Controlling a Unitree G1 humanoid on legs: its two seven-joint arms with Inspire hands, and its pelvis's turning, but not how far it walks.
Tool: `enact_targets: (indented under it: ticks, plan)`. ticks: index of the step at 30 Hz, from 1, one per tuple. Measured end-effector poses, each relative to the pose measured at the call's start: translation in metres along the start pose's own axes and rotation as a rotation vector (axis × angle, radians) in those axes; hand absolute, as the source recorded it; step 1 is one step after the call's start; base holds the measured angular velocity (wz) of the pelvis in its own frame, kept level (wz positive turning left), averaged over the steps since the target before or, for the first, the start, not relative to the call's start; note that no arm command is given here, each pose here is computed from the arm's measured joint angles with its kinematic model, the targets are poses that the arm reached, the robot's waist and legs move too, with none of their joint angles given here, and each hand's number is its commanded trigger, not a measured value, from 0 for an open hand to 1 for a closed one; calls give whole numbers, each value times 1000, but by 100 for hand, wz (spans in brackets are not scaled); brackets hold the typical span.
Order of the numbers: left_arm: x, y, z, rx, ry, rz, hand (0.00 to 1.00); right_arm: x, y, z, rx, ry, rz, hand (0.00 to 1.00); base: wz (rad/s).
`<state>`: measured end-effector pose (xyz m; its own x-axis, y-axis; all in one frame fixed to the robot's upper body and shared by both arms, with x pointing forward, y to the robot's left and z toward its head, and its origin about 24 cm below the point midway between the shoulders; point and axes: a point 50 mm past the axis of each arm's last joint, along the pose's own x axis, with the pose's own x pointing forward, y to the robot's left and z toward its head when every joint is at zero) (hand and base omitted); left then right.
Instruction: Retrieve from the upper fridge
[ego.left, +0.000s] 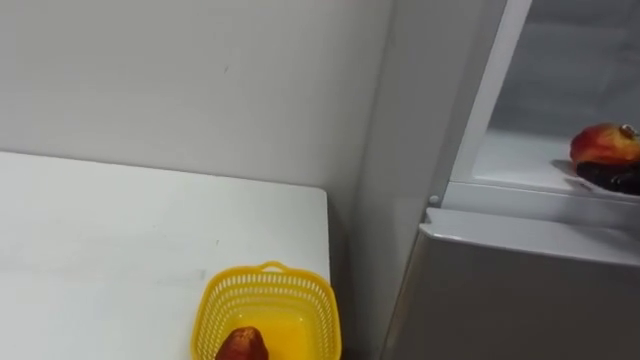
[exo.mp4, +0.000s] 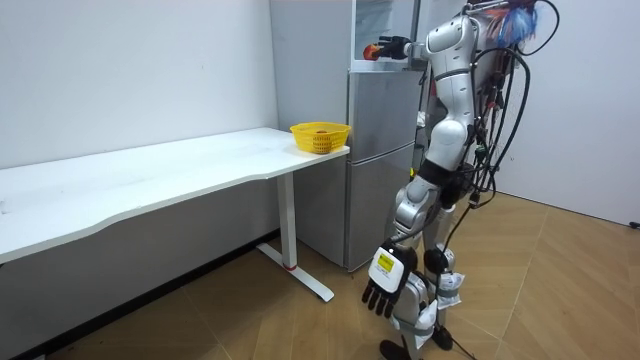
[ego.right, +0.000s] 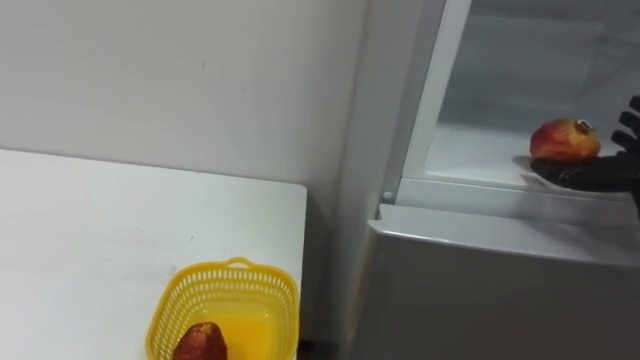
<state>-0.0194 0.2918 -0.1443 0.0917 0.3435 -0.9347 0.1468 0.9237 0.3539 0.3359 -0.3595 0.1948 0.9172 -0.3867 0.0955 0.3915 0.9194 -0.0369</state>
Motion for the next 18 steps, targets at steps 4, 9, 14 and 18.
enact_targets:
  ticks: [4,9,14,18]
  plan:
    - [0,-1,-2,0,6,-20,0,0,1,0,-4,0,18,0,10]
    - [0,-2,-3,0,11,-26,0,0,2,-1,-5,4,40,0,0]
    - [0,-2,-4,-3,12,-44,0,0,-4,-8,-30,37,15,0,3]
    - [-1,0,-8,-1,21,-46,0,0,-5,-10,-30,42,10,0,6]
